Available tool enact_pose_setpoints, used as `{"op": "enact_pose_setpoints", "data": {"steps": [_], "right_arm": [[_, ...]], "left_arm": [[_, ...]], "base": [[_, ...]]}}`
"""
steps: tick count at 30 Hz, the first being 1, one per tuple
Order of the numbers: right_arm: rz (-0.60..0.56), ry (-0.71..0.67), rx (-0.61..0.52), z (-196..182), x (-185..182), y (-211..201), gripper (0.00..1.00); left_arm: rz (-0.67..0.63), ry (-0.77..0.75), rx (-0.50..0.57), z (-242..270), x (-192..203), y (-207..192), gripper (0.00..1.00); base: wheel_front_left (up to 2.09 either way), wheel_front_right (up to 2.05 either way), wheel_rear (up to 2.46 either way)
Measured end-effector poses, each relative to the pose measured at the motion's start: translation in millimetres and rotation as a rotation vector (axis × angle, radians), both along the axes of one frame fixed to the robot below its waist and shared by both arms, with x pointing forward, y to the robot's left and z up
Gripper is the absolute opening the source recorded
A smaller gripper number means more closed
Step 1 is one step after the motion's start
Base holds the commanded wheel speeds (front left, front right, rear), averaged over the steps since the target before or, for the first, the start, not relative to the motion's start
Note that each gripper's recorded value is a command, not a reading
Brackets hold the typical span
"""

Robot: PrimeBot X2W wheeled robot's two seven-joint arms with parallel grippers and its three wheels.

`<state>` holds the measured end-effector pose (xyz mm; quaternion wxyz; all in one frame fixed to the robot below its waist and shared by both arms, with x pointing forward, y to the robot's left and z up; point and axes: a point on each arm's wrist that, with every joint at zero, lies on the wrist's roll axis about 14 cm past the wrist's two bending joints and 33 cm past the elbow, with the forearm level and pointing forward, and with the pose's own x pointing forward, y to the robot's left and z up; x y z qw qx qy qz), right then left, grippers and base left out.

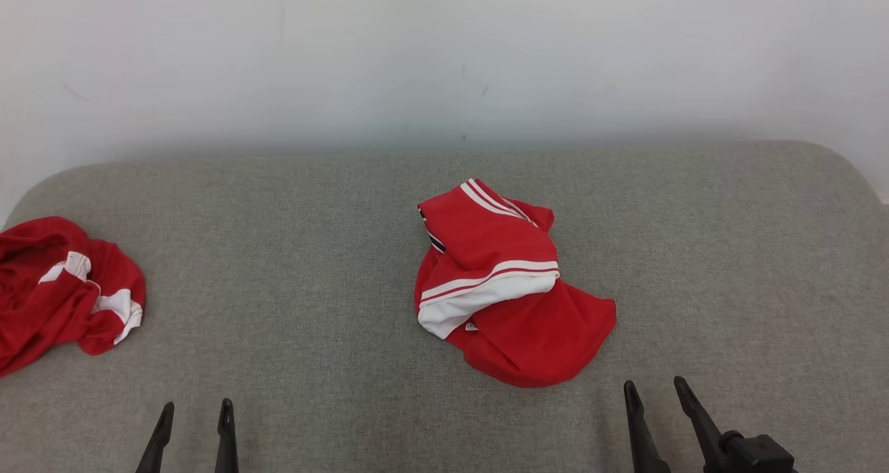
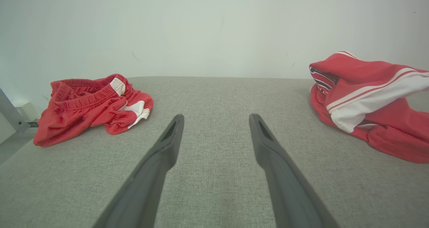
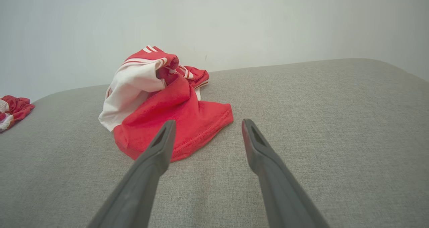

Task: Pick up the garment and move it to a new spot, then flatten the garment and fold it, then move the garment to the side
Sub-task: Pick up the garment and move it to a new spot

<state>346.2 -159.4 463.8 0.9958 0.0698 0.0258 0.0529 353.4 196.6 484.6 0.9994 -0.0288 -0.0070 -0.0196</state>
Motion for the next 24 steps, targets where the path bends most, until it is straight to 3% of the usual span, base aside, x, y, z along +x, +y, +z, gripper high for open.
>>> {"op": "enact_pose_setpoints", "data": {"steps": [24], "right_arm": [[0.002,0.02,-0.001,-6,0,0,1.0]], "left_arm": [[0.004,0.038,-0.037,-12,-5,-3,1.0]], "base": [[0.0,0.0,0.0]]}}
